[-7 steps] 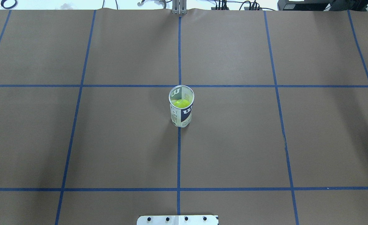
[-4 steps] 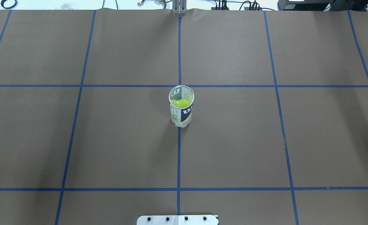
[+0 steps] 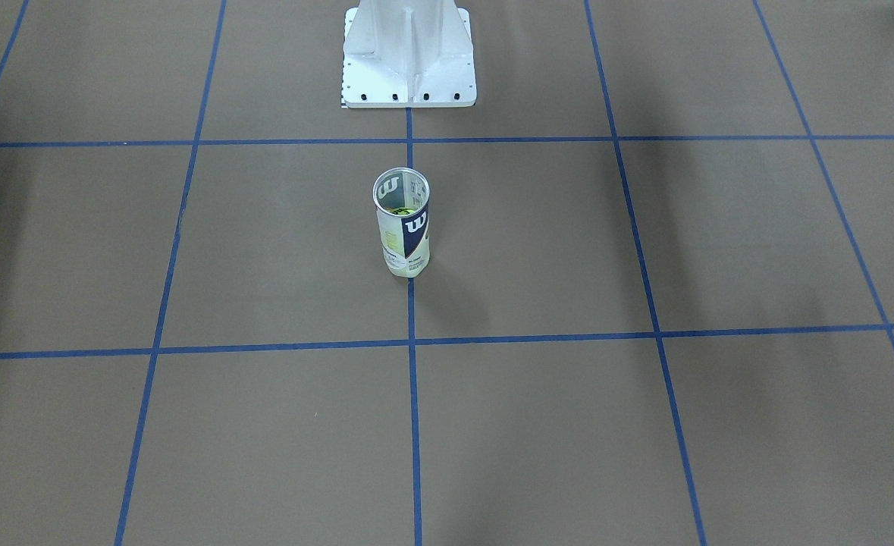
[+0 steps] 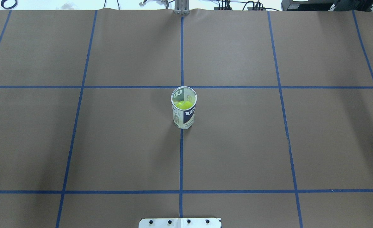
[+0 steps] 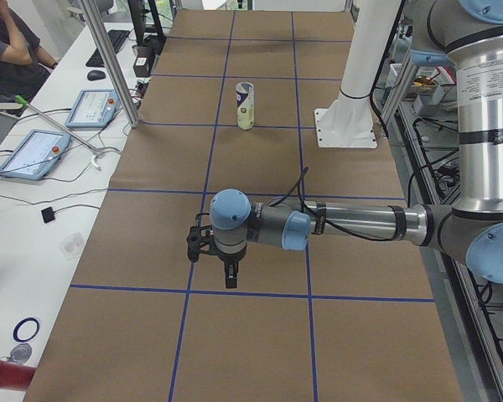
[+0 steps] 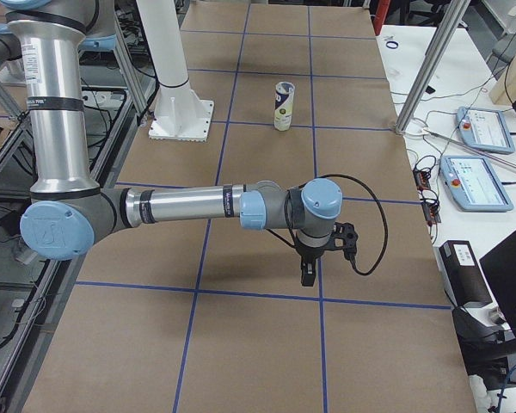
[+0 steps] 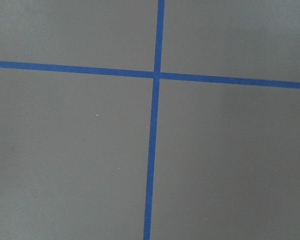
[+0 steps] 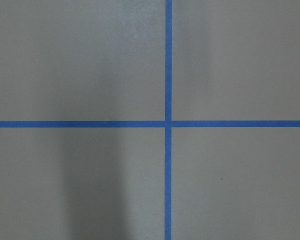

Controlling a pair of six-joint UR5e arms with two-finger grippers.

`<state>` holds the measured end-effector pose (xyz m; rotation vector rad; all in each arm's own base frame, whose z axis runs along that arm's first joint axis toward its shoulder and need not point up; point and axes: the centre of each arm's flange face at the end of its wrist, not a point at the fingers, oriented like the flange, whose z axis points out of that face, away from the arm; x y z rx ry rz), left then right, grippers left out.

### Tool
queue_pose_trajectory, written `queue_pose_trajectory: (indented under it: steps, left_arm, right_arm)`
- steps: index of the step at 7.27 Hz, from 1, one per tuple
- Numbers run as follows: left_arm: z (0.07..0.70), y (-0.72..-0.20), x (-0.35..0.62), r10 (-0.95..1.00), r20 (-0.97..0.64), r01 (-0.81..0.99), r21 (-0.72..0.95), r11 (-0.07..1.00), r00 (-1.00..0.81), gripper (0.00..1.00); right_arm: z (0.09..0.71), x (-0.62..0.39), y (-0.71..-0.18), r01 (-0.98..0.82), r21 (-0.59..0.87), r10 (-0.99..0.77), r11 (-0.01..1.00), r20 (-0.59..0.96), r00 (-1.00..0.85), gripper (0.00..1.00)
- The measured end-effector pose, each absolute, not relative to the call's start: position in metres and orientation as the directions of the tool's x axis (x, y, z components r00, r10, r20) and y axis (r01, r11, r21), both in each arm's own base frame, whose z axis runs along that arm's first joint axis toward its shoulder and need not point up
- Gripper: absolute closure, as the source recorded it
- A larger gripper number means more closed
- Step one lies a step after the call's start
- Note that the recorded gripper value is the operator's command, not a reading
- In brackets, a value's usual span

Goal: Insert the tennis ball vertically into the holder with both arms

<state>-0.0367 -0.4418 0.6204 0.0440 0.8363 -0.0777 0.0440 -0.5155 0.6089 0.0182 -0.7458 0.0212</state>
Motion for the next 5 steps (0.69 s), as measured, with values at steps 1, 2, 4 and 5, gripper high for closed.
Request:
queue_pose_trajectory:
  steps: [1,2,4,5]
  left_arm:
    - [0.6198,-0.4421,-0.0366,-0.049,-0.743,0.085,0.010,0.996,0.667,0.00]
    - [0.6197,-0.4423,-0.0366,-0.047,-0.743,0.084,0.012,0.996,0.667,0.00]
    - [0.6198,-0.4425,-0.0366,-0.043,-0.744,0.083,0.017,0.996,0.667,0.00]
    - [0.6205,-0.4426,-0.0366,-0.043,-0.744,0.083,0.017,0.996,0.667,0.00]
  right_arm:
    - [0.6067,0.0440,-0.5145,-0.026,0.013,0.010,1.000,0.679,0.734,0.01]
    - [0.6045,0.0439,-0.5138,-0.026,0.017,0.007,1.000,0.680,0.733,0.01]
    - [0.6034,0.0437,-0.5136,-0.025,0.019,0.006,0.999,0.681,0.733,0.01]
    - [0.6031,0.0436,-0.5138,-0.026,0.020,0.006,0.999,0.681,0.733,0.01]
